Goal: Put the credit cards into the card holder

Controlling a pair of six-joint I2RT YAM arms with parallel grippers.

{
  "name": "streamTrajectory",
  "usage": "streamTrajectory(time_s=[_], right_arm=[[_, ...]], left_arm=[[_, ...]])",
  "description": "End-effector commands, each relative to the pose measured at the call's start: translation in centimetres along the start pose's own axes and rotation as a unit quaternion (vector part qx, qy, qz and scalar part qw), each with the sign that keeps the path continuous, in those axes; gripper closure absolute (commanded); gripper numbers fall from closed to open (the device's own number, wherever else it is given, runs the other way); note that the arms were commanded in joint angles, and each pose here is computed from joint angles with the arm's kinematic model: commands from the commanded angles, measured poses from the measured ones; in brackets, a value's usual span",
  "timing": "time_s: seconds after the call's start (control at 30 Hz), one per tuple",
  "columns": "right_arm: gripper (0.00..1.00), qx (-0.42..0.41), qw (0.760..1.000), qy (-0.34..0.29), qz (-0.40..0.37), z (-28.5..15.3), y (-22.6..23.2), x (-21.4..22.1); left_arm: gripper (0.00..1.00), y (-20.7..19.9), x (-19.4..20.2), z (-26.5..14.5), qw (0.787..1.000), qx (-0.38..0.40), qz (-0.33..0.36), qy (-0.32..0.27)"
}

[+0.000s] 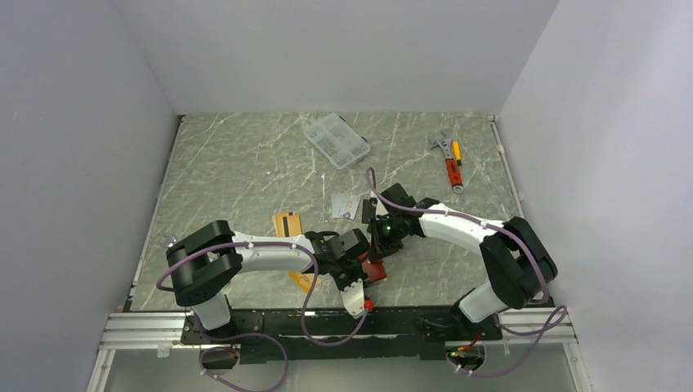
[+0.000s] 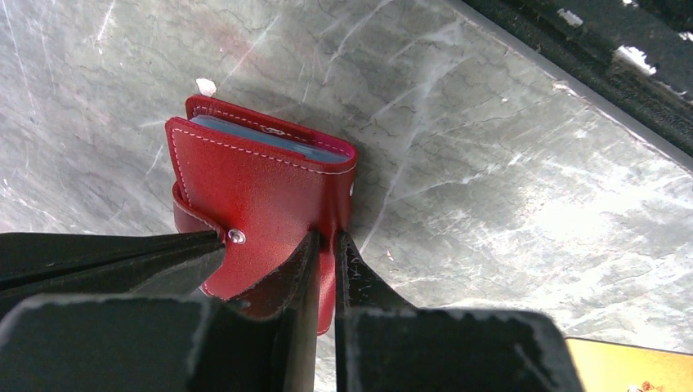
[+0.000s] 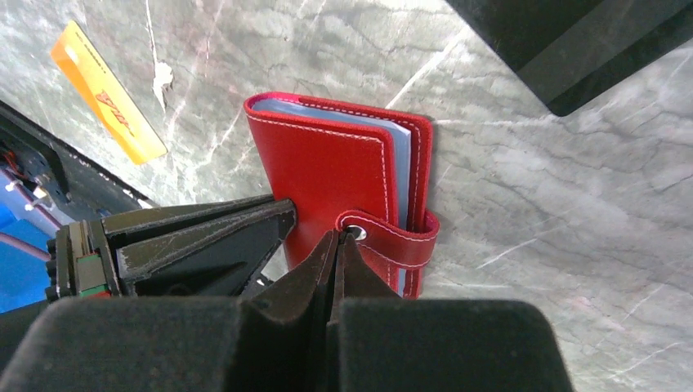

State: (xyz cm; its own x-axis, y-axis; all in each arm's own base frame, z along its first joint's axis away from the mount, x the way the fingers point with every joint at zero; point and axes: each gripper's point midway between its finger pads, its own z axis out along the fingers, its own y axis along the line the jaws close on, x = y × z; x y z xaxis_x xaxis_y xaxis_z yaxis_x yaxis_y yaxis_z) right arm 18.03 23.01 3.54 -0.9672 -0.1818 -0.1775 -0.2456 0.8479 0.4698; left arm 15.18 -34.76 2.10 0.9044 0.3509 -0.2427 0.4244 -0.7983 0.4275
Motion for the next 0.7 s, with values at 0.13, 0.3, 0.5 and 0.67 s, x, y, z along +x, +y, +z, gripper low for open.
streamTrajectory(time_s=[0.13, 0.3, 0.5, 0.67], right_arm=[[1.00, -0.006, 0.999, -0.041, -0.008, -0.3, 0.2, -1.8], [1.00, -0.006, 1.000, -0.026, -0.009, 0.1, 0.0, -1.2], [1.00, 0.004, 1.000, -0.003, -0.007, 0.6, -0.7, -0.2], [1.00, 0.013, 1.000, 0.013, -0.006, 0.9, -1.1, 0.4]], left_arm=[[0.96, -5.8, -0.2, 2.6, 0.995, 0.097, -0.027, -0.020], [0.96, -5.7, -0.2, 2.6, 0.995, 0.097, -0.027, -0.019], [0.96, -5.7, -0.2, 2.7, 0.995, 0.097, -0.028, -0.019], [0.97, -5.7, -0.3, 2.7, 0.995, 0.097, -0.029, -0.020]])
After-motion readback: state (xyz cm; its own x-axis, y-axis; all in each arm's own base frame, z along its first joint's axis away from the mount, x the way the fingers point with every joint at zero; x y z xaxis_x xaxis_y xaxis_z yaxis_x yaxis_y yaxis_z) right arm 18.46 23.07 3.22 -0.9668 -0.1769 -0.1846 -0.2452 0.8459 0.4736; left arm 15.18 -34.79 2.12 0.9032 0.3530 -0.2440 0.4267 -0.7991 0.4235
